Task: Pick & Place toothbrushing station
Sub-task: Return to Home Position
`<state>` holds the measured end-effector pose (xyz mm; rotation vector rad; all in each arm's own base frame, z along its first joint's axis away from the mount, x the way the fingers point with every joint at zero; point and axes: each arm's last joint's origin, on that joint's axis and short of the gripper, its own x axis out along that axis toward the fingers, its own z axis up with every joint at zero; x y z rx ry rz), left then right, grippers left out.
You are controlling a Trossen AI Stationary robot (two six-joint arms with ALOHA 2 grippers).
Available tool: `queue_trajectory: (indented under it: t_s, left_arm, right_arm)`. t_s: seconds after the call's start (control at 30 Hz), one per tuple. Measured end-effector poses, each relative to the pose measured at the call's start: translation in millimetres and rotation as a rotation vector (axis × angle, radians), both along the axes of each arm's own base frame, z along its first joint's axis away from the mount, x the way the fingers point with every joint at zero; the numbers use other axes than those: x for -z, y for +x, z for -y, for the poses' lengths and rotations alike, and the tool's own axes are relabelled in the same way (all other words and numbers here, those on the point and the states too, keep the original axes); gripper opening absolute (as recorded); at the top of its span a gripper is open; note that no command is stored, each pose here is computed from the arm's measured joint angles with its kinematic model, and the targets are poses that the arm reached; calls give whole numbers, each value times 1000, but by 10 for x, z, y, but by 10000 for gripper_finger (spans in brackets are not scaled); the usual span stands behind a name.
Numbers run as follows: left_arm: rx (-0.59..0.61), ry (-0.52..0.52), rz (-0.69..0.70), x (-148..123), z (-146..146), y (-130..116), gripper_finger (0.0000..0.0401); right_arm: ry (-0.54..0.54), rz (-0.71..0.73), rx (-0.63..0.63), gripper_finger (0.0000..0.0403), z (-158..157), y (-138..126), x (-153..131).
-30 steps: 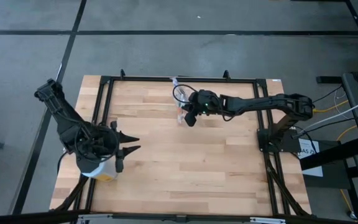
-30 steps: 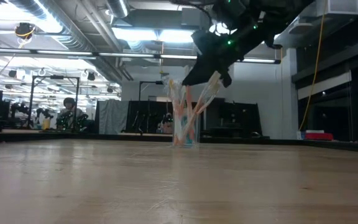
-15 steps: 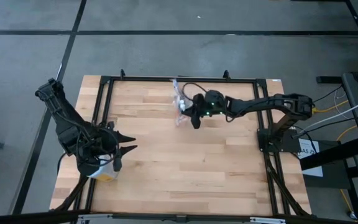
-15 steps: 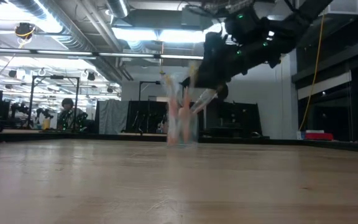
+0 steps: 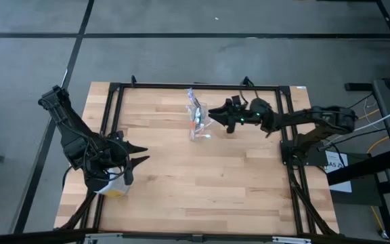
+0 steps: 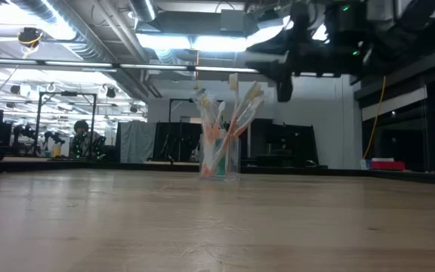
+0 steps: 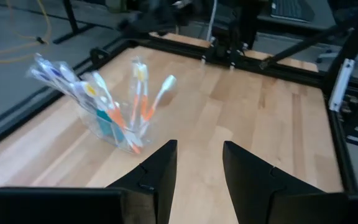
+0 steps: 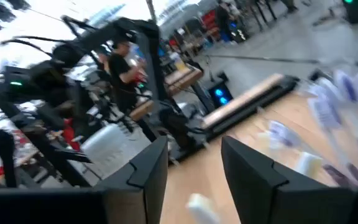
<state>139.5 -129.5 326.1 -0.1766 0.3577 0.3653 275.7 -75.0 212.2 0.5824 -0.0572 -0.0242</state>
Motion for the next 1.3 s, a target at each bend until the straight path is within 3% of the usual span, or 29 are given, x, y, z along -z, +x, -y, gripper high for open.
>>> queue_trajectory:
  t_s: [0.13, 0.27, 0.4, 0.53, 0.7, 0.87, 0.97, 1.07, 1.2, 1.3]
  left_arm:
    - [-33, 25, 25, -5, -15, -2, 125]
    - [-52, 3, 55, -19, -10, 5, 125]
    - [43, -62, 30, -18, 59, 43, 121]
    - [175, -136, 124, 124, 45, 85, 106]
    - [347, -216, 326, 419, -435, 336, 84]
    - [391, -142, 282, 674, -1148, 510, 75]
    - [433, -119, 332, 746, -1482, 400, 75]
    - [367, -78, 341, 881, -1640, 191, 75]
    - [340, -55, 392, 1043, -1513, -30, 75]
    - [257, -2, 311, 1175, -1379, -166, 74]
  right_arm:
    - [-18, 67, -10, 149, -69, -171, -103]
    - [-69, 260, 0, 141, -163, -411, -262]
    - [-81, 417, -4, 132, -253, -679, -321]
    - [-47, 455, -40, 125, -330, -821, -330]
    - [-28, 499, -114, 123, -439, -884, -404]
    - [-9, 518, -127, 123, -504, -901, -433]
    - [-16, 495, -124, 123, -520, -885, -414]
    - [-49, 446, -131, 123, -546, -875, -353]
    - [-116, 433, -119, 123, -571, -900, -303]
    - [-178, 408, -104, 123, -577, -898, -280]
